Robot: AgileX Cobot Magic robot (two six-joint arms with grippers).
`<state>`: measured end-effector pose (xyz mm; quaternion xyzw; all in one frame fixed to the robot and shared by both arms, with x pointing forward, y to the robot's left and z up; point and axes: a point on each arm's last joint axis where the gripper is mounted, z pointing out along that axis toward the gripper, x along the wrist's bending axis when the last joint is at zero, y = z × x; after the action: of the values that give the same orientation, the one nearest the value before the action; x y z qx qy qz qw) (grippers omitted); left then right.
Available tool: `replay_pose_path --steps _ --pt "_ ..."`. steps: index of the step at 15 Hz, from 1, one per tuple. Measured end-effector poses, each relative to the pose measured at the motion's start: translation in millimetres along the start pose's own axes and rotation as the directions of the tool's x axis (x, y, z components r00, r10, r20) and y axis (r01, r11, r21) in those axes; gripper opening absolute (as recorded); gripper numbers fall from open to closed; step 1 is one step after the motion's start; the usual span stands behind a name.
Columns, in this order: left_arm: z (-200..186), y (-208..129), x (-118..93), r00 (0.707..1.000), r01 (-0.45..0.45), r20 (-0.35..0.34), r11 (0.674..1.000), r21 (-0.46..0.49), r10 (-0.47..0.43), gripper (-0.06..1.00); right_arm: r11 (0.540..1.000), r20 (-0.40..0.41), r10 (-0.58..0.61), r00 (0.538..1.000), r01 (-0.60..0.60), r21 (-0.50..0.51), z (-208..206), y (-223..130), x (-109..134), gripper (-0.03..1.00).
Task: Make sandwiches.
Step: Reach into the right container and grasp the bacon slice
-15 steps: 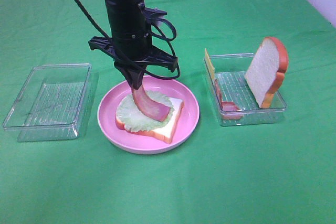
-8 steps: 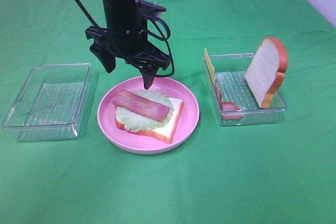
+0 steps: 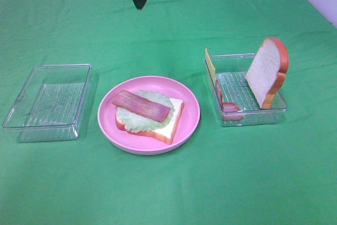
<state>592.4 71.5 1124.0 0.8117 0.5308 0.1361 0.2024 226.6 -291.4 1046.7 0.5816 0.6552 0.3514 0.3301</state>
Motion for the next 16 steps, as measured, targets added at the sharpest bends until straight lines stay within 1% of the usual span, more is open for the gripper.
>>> replay_pose_path --steps 1,3,4,5,6,7,10,11,12,13,14,15,16 --pt "-52 -6 5 1.0 0.008 0.021 0.995 -0.1 -0.006 0.84 1.0 0.0 0.0 1.0 0.0 0.0 0 0 0 0.68" --pt "-83 -21 10 0.999 0.014 0.032 0.991 -0.136 -0.01 0.83 1.0 0.0 0.0 1.0 0.0 0.0 0 0 0 0.68" --pt "-102 -41 14 0.999 0.021 0.045 0.99 -0.139 -0.014 0.83 1.0 0.0 0.0 1.0 0.0 0.0 0 0 0 0.68" --pt "-114 -57 17 0.998 0.026 0.054 0.99 -0.14 -0.018 0.83 1.0 0.0 0.0 1.0 0.0 0.0 0 0 0 0.68" --pt "-120 -76 21 0.998 0.032 0.057 0.992 -0.122 -0.025 0.83 1.0 0.0 0.0 1.0 0.0 0.0 0 0 0 0.68" --pt "-134 -110 27 0.997 0.05 0.063 0.993 -0.111 -0.043 0.83 1.0 0.0 0.0 1.0 0.0 0.0 0 0 0 0.68" --pt "-145 -183 40 0.997 0.053 0.059 0.995 -0.086 -0.048 0.83 1.0 0.0 0.0 1.0 0.0 0.0 0 0 0 0.68" --pt "-149 -205 44 0.997 0.054 0.061 0.994 -0.093 -0.049 0.83 1.0 0.0 0.0 1.0 0.0 0.0 0 0 0 0.68" --pt "-147 -220 46 0.997 0.053 0.059 0.995 -0.085 -0.048 0.83 1.0 0.0 0.0 1.0 0.0 0.0 0 0 0 0.68" --pt "-147 -244 50 0.997 0.053 0.059 0.995 -0.089 -0.048 0.83 1.0 0.0 0.0 1.0 0.0 0.0 0 0 0 0.68" --pt "-146 -266 54 0.997 0.051 0.056 0.994 -0.096 -0.045 0.83 1.0 0.0 0.0 1.0 0.0 0.0 0 0 0 0.68" --pt "-146 -296 60 0.999 0.031 0.048 0.991 -0.131 -0.025 0.83 1.0 0.0 0.0 1.0 0.0 0.0 0 0 0 0.68" --pt "-143 -316 63 0.999 0.012 0.048 0.988 -0.152 -0.005 0.83 1.0 0.0 0.0 1.0 0.0 0.0 0 0 0 0.68"
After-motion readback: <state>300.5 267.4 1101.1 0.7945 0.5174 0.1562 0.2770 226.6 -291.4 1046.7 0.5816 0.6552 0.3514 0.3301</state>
